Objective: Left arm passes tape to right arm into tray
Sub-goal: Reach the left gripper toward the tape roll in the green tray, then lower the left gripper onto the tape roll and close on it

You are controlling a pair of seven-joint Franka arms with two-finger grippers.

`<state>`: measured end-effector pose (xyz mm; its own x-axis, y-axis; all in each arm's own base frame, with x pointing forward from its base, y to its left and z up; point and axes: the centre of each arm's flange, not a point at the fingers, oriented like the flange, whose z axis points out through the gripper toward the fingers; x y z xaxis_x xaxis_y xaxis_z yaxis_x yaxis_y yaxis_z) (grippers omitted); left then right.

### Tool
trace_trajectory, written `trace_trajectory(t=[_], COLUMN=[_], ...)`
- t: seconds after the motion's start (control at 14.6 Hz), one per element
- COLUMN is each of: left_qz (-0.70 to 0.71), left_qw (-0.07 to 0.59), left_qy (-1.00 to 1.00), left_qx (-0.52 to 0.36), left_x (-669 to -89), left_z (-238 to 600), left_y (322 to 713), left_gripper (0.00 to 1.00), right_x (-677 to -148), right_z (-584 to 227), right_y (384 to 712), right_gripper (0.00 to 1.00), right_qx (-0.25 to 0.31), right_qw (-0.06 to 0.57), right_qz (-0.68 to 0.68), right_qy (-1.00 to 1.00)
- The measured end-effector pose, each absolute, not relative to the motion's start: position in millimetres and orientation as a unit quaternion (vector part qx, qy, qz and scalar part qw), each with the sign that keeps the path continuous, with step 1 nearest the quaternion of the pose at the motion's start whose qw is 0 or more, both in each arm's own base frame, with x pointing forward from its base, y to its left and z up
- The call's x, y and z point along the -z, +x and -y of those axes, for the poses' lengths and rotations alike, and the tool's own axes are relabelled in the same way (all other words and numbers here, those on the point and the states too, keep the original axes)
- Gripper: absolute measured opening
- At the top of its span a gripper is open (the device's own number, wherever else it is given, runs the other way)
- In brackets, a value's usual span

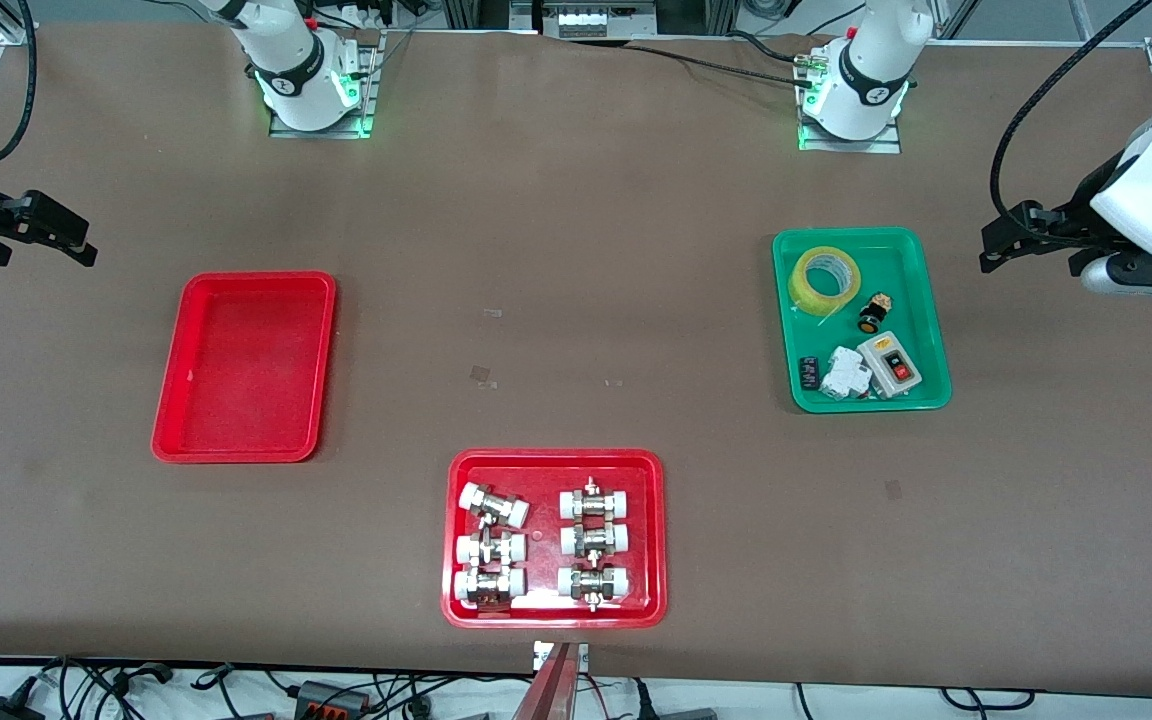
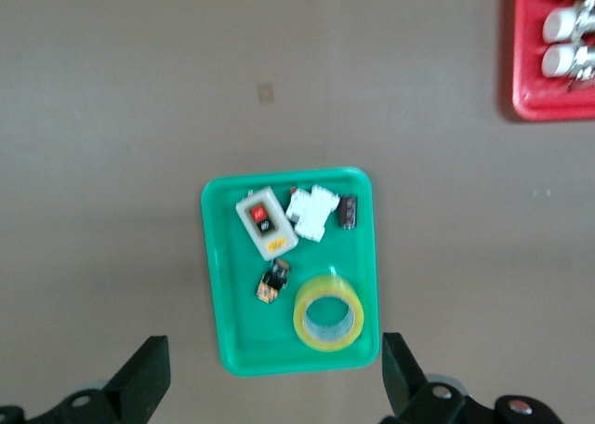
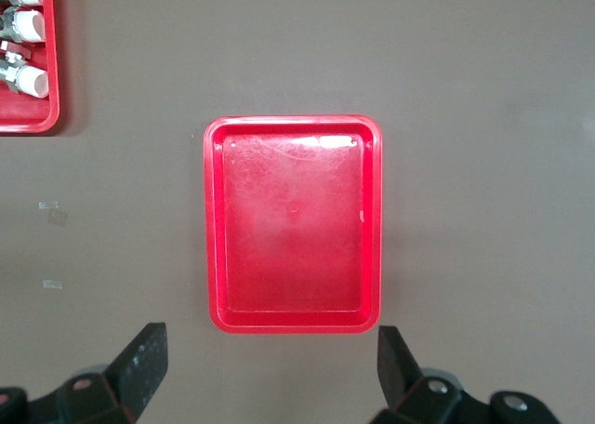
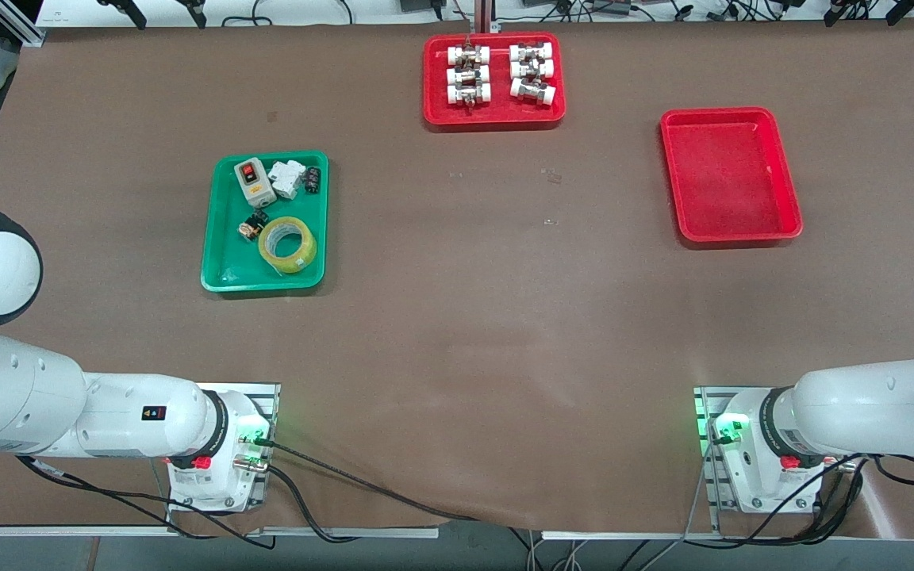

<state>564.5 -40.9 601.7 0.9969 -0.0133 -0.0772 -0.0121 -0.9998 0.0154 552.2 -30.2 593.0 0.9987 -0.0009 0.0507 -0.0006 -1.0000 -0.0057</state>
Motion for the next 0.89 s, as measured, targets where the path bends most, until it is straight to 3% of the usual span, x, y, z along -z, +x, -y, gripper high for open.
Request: trace_trajectory(t=[0.21,0.55,0.89], left_qz=[-0.004,-0.011,-0.023], left_qw=[0.004,0.015,0.022], left_qy=[0.994,0.98,0.974], left_qx=[0.109,0.199,0.224], left_x=[-550.4,-417.2,-288.3], left_z=[29.3,30.4,28.6], left_y=[557.3,542.5,489.6], left_gripper=[1.0,1.0,1.0], right_x=[-592.2,-591.1,-591.0], right_z=[30.3,30.6,29.3], right_y=[552.1,552.1,553.0], right_gripper=[1.0,1.0,1.0], right_qx=[0.025,0.024,0.024], right_qw=[0.003,0.003,0.003], right_qz=[0.0,-0.001,0.001], right_qy=[-1.0,-1.0,-1.0])
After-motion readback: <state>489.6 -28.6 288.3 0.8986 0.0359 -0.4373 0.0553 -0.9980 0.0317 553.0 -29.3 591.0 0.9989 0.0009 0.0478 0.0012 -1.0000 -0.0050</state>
